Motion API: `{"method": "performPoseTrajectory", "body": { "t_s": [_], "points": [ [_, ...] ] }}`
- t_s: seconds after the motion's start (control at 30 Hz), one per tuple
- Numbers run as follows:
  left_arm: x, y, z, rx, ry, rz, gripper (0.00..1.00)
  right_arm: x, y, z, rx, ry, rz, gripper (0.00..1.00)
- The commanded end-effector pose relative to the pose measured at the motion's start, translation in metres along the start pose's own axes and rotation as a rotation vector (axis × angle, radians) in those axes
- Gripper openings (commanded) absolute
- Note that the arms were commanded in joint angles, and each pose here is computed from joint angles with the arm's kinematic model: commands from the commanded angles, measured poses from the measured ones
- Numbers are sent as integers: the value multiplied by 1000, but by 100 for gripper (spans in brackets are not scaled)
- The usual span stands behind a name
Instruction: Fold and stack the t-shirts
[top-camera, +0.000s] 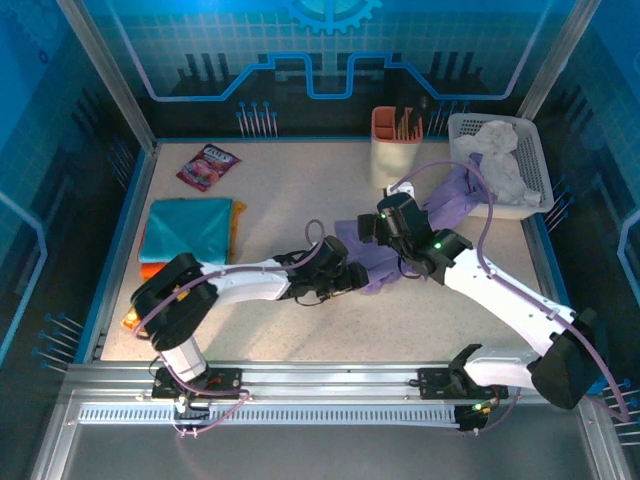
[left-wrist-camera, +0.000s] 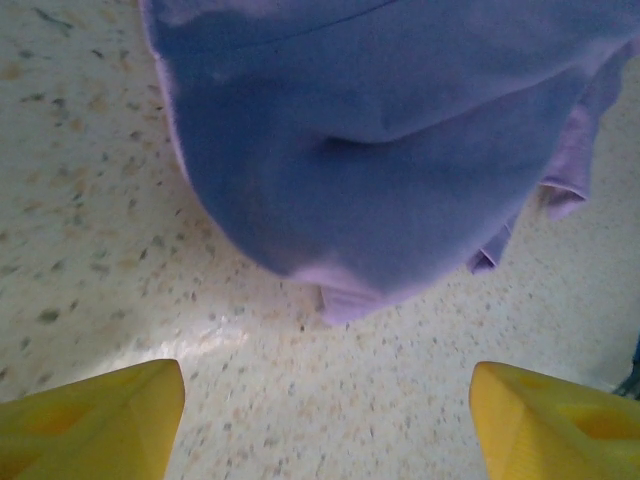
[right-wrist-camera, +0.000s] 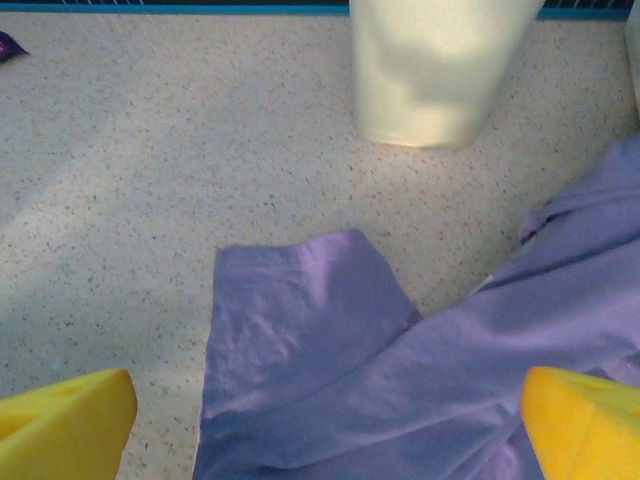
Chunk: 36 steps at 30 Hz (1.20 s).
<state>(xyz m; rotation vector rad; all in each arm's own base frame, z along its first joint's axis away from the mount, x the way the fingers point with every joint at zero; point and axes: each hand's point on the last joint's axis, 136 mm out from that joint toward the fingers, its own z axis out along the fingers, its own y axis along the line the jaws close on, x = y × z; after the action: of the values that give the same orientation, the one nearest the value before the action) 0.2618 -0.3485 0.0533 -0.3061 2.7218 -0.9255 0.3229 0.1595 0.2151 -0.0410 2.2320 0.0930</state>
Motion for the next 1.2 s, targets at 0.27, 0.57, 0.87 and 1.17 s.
{"method": "performPoseTrajectory", "body": {
  "t_s": [0.27,0.57,0.87,1.17],
  "points": [
    [-20,-24,50,19,-32,-28,61,12,-43,-15,81,35,89,98],
    [-51,-18,39,-55,-120,61,6,25,-60,-16,84,80,146,98],
    [-55,7,-52,-133,-66,183,0,31,-70,-9,90,115,184,98],
    [-73,62,-168,-126,-61,105,0,33,-76,8,92,163,199,98]
  ]
}}
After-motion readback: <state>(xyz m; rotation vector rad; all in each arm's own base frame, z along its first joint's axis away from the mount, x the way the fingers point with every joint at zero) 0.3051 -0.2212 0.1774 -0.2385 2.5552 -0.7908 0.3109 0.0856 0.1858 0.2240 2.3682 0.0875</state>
